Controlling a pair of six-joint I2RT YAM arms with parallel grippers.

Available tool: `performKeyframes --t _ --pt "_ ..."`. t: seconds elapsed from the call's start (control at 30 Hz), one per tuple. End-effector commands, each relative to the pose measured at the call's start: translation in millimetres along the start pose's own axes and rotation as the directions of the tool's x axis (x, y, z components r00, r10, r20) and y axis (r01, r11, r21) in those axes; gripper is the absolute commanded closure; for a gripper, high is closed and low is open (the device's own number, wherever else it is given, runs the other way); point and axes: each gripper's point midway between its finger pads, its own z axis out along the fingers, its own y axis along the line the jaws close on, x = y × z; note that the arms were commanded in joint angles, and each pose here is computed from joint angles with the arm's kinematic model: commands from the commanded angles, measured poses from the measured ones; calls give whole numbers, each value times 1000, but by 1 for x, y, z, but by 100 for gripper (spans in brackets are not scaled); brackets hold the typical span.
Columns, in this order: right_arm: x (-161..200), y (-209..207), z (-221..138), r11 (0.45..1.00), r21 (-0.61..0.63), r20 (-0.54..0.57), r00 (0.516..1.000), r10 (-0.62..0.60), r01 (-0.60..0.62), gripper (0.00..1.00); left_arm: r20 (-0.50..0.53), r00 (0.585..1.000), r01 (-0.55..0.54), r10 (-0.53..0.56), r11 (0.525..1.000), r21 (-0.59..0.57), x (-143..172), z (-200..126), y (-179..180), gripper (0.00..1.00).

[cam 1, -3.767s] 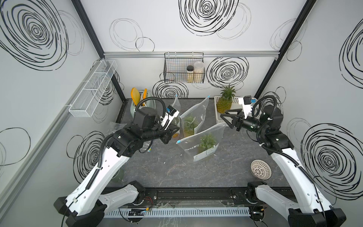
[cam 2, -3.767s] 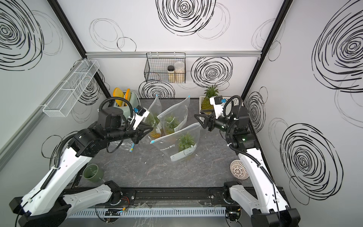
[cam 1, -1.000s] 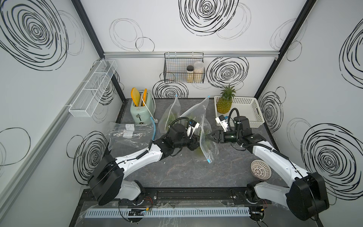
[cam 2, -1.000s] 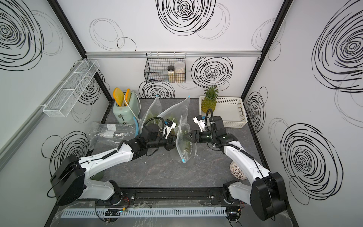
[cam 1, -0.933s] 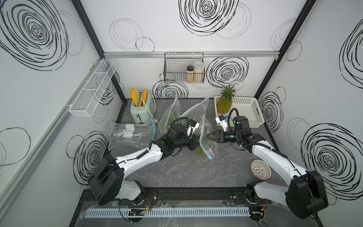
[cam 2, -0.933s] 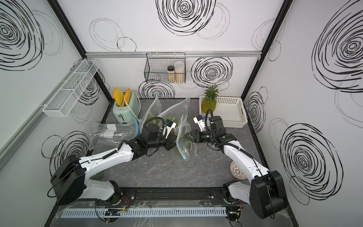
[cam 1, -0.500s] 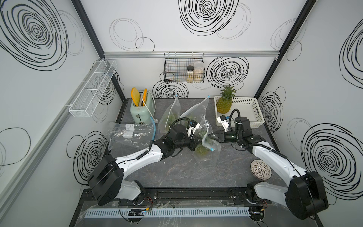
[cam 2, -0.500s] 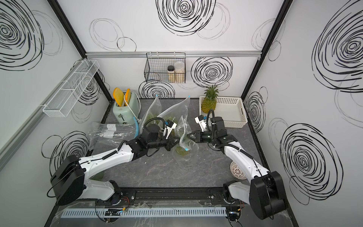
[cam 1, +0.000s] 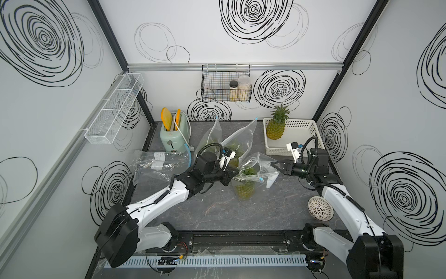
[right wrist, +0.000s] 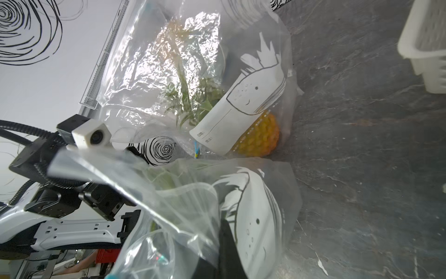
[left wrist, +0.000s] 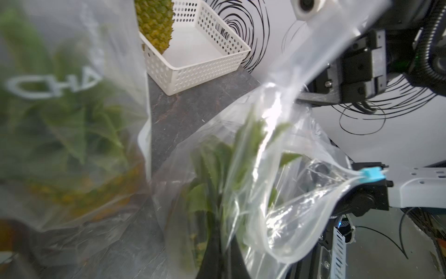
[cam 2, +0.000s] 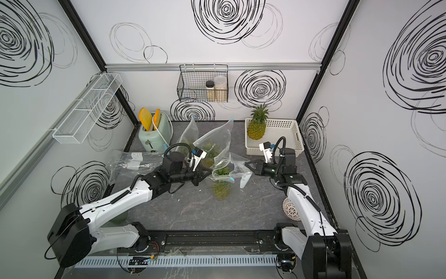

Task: Open the zip-top bag and take out the pineapple
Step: Open the zipper of the food storage bag at the center of the board, then pick up the pineapple from the zipper food storage bag.

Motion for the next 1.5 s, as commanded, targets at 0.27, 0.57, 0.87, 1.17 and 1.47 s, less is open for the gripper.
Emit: performKeyframes --t 0.27,0.57,0.87,1.17,1.47 --pt "-1 4 -6 997 -60 11 999 -38 38 93 105 994 -4 0 1000 30 -7 -13 3 100" --pt "-9 61 0 962 74 -69 964 -257 261 54 132 991 -33 16 991 127 -22 -2 -30 100" --pt "9 113 25 928 19 -170 915 -365 373 59 142 990 -28 7 988 152 -21 4 -36 100" --pt "38 78 50 916 117 -294 895 -337 383 55 165 986 -18 -9 986 164 -20 1 -37 100" --pt "47 70 57 902 154 -327 883 -338 403 60 168 986 -18 -11 985 170 -20 1 -38 100"
